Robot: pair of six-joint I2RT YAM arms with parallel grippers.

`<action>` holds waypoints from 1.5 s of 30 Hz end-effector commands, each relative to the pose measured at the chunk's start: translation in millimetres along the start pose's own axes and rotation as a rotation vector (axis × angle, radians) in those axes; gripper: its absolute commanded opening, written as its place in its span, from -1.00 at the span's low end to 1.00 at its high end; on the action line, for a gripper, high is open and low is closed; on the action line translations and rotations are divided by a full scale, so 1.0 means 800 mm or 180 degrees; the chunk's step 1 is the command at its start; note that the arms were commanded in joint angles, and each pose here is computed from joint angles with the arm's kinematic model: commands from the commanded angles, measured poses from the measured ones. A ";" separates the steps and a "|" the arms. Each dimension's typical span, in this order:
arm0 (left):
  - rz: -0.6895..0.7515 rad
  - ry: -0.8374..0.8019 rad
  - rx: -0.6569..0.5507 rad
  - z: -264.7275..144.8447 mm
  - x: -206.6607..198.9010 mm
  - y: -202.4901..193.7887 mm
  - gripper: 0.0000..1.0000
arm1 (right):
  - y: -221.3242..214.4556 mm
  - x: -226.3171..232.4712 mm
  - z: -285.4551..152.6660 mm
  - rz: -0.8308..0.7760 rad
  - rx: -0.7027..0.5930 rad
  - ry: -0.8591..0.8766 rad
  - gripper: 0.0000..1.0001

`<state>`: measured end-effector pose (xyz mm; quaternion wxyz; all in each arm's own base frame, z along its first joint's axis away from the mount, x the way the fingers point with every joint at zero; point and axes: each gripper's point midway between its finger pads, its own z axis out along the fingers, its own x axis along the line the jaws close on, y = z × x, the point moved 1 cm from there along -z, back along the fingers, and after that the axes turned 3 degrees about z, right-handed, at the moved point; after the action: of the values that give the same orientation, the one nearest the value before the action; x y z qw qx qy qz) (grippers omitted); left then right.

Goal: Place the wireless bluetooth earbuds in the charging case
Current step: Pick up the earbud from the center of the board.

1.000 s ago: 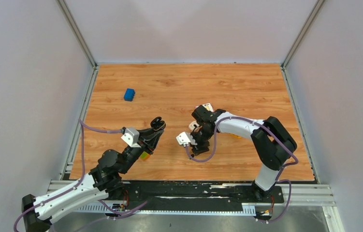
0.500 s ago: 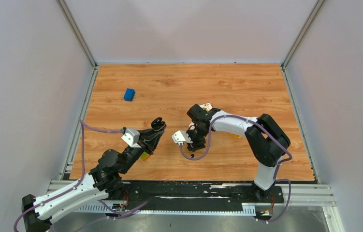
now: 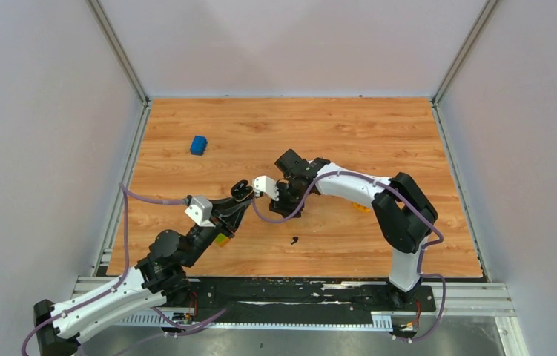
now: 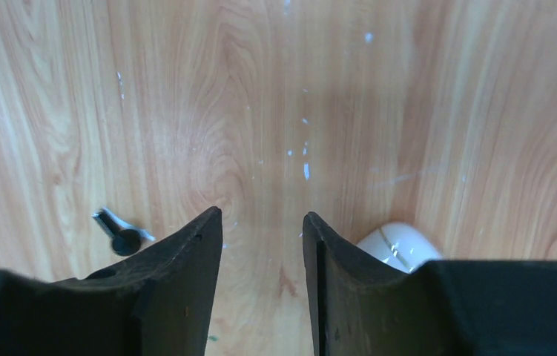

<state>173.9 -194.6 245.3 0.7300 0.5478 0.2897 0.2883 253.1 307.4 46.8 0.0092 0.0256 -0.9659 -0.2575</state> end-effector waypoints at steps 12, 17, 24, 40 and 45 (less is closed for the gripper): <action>-0.0100 -0.0042 -0.0209 0.001 -0.005 0.035 -1.00 | 0.019 0.021 -0.019 0.2083 -0.0092 -0.0704 -0.17; -0.0086 -0.0027 -0.0214 0.001 -0.004 0.036 -1.00 | 0.014 0.035 0.002 0.2214 0.0080 -0.0469 -0.11; -0.0080 -0.0027 -0.0210 0.001 -0.004 0.036 -1.00 | 0.012 0.049 0.004 0.2063 0.0145 -0.0459 -0.09; -0.0066 -0.0023 -0.0211 0.002 -0.003 0.035 -1.00 | -0.021 0.084 -0.001 0.1726 0.0618 -0.0308 0.02; -0.0066 -0.0019 -0.0212 0.002 -0.003 0.034 -1.00 | -0.036 0.093 -0.003 0.1681 0.0788 -0.0251 0.05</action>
<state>173.3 -191.7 249.6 0.7333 0.5416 0.2908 0.2904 186.1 289.3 30.7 0.0407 -0.2513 -0.9558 -0.1468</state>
